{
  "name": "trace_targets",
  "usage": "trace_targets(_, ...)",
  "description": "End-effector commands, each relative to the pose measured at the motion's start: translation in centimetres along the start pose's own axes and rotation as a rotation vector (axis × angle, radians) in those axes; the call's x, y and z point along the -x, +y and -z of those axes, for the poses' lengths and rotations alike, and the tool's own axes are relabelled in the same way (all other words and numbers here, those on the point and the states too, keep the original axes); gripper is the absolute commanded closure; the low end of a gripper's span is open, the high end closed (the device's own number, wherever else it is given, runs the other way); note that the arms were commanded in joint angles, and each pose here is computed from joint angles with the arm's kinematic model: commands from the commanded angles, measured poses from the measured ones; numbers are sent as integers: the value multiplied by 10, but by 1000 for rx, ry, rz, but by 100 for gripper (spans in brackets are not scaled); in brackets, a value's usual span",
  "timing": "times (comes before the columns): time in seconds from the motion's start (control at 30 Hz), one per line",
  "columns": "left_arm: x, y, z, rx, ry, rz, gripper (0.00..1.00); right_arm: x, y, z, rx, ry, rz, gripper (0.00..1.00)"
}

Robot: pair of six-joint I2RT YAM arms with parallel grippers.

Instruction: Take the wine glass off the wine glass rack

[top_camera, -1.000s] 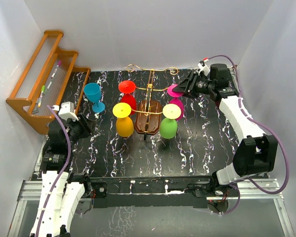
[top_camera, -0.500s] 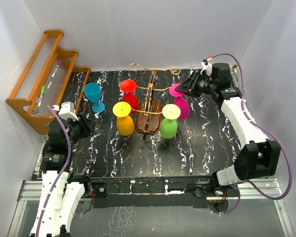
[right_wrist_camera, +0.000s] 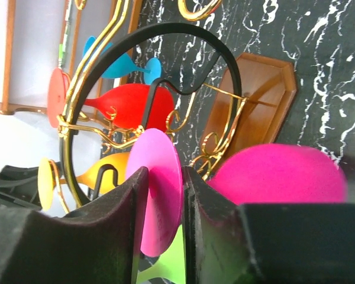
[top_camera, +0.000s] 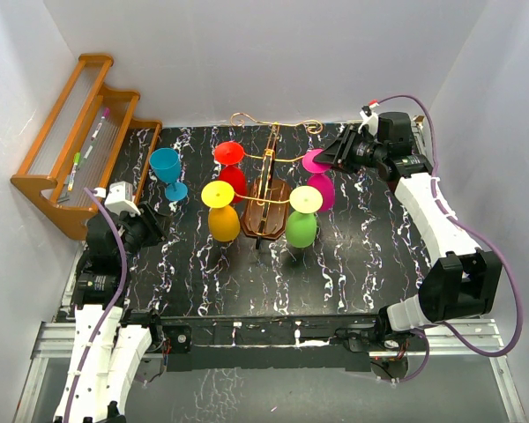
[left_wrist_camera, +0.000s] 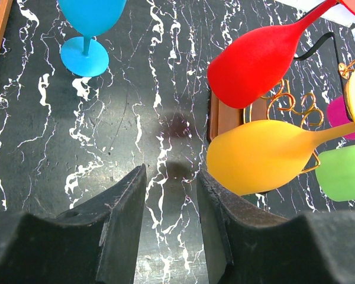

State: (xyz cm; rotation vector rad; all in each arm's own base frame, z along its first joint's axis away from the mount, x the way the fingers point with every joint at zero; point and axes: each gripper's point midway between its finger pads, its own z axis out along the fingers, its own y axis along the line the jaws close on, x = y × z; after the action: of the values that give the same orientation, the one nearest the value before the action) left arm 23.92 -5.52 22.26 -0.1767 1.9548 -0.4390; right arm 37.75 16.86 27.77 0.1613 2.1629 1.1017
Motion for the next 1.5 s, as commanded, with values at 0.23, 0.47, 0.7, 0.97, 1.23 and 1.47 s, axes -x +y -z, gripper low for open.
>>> trace_targets(0.23,1,-4,-1,-21,-5,-2,61,13,0,11,-37,-62,88,66)
trace_targets(0.47,0,-4,-2,-22,-2,-1,61,14,4,15,-38,-76,94,84)
trace_targets(0.7,0,-4,-2,-23,0,-1,61,21,-3,18,-97,-102,111,88)
trace_targets(0.97,-2,-3,-3,-21,4,2,61,30,8,17,-51,-129,118,92)
trace_targets(1.23,-2,-3,-4,-21,5,2,61,39,40,12,136,-162,111,92)
trace_targets(1.47,-2,-3,-4,-21,7,3,61,40,51,12,207,-163,110,92)
